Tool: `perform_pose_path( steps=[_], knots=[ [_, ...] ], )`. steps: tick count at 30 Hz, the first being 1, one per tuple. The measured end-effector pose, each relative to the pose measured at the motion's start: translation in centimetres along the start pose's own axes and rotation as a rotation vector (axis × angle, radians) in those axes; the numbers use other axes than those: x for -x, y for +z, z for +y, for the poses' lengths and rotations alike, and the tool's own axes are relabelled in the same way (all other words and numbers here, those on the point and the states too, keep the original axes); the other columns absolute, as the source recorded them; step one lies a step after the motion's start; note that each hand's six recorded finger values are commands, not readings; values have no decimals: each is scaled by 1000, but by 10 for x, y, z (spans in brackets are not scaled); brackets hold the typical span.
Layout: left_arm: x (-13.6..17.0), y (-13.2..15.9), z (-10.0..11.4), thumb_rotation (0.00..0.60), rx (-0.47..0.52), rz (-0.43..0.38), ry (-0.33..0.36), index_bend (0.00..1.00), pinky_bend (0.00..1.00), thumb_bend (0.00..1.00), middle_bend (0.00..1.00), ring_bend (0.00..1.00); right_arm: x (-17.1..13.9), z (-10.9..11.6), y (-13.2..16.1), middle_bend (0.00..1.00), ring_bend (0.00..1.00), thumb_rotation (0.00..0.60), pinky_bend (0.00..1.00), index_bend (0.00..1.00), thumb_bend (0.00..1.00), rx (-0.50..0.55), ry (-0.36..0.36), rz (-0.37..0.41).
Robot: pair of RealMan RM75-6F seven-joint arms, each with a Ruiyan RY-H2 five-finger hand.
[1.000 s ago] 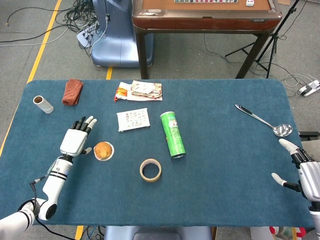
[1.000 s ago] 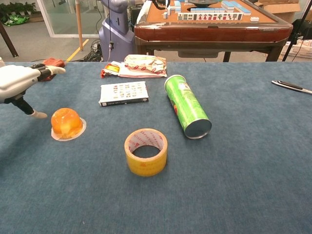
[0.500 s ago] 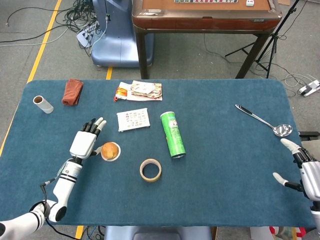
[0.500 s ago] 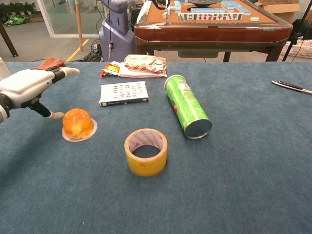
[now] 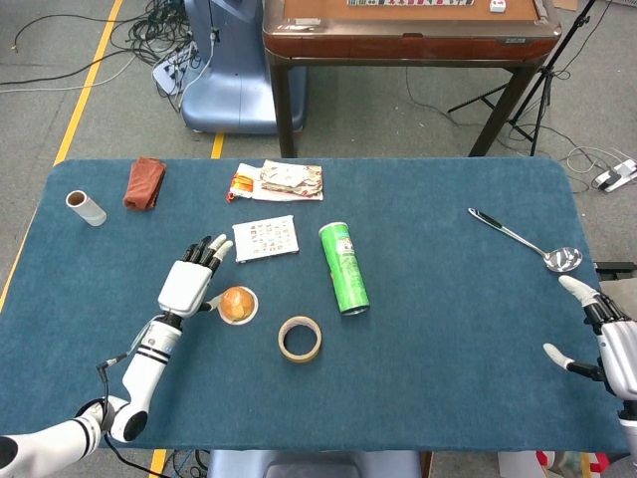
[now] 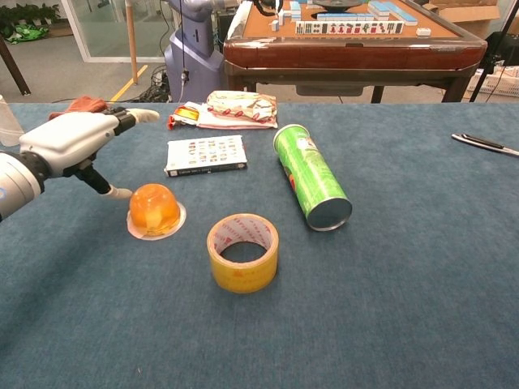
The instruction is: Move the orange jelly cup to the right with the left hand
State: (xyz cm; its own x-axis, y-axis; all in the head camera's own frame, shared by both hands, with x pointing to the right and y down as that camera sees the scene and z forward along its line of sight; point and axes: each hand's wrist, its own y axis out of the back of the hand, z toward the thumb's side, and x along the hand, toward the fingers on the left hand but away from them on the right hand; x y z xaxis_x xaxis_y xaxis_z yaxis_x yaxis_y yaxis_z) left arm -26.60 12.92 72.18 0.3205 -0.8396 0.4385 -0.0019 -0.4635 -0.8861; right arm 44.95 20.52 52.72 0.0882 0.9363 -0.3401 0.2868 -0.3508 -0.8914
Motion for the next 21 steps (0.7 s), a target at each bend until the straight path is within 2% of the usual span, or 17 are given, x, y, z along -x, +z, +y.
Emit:
perform_pose_path(
  steps=[11,21],
  knots=[
    [-3,31,7,600,-11,-39,7,0,127,0,0,0,0,4,-2,198,185,600,464,152,120,11,-7,-2],
    [12,19,6,600,-52,-13,-37,0,127,0,0,0,-2,8,-2,198,185,600,464,152,120,22,-15,4]
  ],
)
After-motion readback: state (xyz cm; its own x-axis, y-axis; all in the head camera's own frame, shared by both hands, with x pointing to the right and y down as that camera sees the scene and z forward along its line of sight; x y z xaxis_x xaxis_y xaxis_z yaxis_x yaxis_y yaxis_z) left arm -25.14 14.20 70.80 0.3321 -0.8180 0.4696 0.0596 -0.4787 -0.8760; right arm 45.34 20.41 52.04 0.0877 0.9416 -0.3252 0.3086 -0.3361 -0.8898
